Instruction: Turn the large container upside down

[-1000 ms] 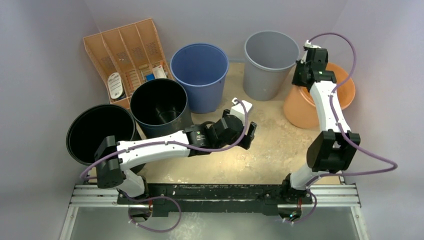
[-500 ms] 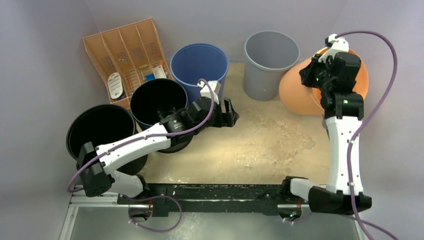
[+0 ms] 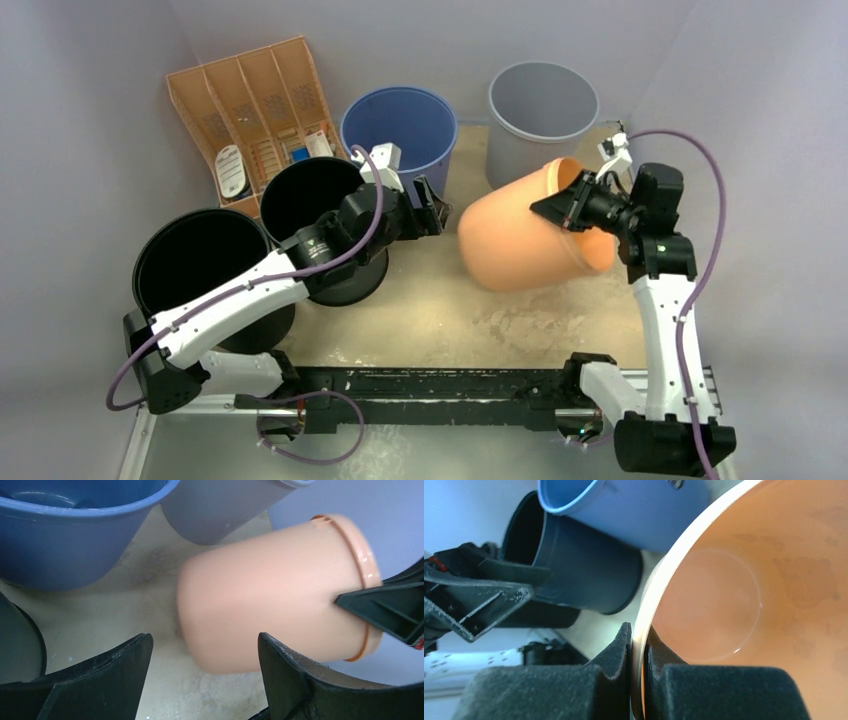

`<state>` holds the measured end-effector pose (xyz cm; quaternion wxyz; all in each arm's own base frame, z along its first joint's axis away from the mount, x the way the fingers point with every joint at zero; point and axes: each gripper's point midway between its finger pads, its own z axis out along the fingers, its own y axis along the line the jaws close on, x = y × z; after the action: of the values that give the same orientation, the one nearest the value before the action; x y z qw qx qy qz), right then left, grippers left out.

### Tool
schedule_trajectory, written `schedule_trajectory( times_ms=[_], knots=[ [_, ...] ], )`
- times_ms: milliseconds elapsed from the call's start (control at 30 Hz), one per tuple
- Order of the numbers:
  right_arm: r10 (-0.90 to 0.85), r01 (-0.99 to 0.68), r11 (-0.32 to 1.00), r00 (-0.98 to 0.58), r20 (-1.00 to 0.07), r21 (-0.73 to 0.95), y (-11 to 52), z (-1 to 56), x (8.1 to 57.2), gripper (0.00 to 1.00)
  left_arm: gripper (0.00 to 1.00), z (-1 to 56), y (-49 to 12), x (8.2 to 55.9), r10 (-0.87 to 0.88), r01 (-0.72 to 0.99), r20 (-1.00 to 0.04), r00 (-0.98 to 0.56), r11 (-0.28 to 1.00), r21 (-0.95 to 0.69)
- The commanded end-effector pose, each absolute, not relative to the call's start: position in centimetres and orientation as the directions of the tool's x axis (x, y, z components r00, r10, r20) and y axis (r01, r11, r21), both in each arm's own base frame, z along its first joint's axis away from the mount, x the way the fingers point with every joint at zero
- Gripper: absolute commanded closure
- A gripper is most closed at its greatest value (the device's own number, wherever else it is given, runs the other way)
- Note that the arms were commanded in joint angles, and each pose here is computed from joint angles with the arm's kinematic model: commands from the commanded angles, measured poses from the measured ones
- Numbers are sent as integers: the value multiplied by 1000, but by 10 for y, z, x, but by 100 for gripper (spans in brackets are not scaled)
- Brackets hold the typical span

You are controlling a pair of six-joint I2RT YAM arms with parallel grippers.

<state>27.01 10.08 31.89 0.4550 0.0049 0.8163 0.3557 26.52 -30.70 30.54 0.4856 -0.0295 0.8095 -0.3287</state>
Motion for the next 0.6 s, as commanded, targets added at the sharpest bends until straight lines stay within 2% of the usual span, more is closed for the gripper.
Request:
schedule_trajectory(
  times_ms=[0,233,567],
  knots=[
    [382,-504,518,-586,-715,691,138,353,257,100,23,341,-290,265,-396,280,-786,-475,778,-562],
    [456,-524,339,-635,-624,781,165,347,257,100,23,363,-264,262,-423,263,-805,-416,792,-552],
    [499,-487,202,-695,-517,850,180,313,258,100,24,356,-241,257,-455,190,-794,-404,807,-559]
  ],
)
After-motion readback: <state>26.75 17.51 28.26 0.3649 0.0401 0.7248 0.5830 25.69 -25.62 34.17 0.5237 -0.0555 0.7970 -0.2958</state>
